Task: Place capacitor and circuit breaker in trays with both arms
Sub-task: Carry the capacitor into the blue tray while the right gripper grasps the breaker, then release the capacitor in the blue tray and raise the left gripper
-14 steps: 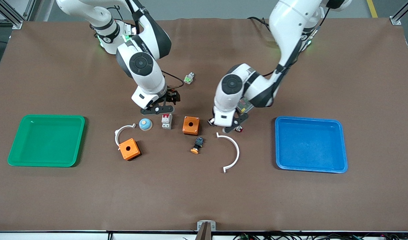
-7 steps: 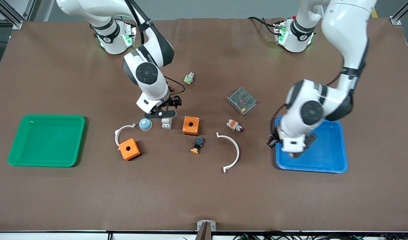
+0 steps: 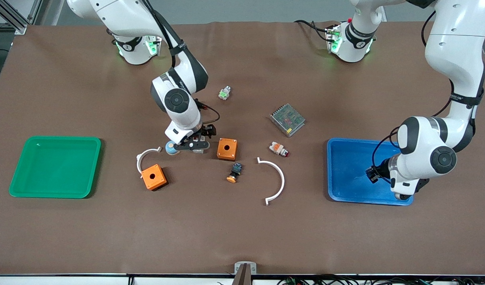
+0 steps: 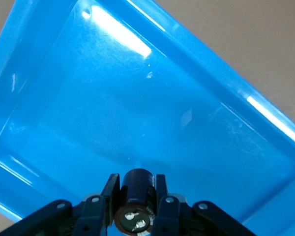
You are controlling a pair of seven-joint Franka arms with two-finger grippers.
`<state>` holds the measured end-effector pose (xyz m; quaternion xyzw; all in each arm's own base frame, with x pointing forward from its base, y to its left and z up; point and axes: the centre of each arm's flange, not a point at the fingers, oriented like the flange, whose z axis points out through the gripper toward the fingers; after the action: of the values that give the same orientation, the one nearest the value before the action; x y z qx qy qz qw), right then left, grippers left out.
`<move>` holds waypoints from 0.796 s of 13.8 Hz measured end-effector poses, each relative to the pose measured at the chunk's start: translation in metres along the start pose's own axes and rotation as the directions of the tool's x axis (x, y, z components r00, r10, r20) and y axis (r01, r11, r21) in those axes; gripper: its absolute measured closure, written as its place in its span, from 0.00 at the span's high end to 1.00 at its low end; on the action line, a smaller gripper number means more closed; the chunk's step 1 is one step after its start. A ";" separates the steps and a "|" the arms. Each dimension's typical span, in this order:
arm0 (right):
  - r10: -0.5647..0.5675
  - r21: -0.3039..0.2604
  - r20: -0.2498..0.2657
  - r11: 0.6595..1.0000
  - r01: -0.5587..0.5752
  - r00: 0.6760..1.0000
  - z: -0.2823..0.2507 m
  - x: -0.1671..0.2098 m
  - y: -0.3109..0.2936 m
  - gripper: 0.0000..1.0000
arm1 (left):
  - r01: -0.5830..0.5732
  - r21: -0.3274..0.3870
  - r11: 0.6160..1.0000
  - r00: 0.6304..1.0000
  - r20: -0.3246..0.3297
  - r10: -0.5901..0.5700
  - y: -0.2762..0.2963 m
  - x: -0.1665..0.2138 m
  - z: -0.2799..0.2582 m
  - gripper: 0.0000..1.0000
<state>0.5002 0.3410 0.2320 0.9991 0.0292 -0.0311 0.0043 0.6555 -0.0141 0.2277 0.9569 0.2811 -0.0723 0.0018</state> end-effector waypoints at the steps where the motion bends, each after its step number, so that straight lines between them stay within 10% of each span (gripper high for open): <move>1: 0.004 0.000 -0.001 1.000 -0.004 1.000 0.004 0.001 0.002 1.00 | -0.015 0.002 1.000 1.000 0.008 0.015 -0.003 0.002 0.005 0.34; 5: 0.009 0.000 -0.002 1.000 -0.009 1.000 0.010 0.004 0.004 0.96 | -0.070 0.010 0.997 0.997 0.034 0.070 -0.009 0.005 0.024 0.40; 11: 0.011 0.000 -0.003 1.000 -0.011 1.000 0.010 0.006 0.005 0.40 | -0.168 -0.023 0.985 0.985 -0.052 0.167 -0.001 0.011 -0.037 0.98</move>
<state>0.5054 0.3365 0.2214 0.9993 0.0237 -0.0295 0.0042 0.6696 -0.0058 0.2624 0.9786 0.2005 -0.0440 0.0139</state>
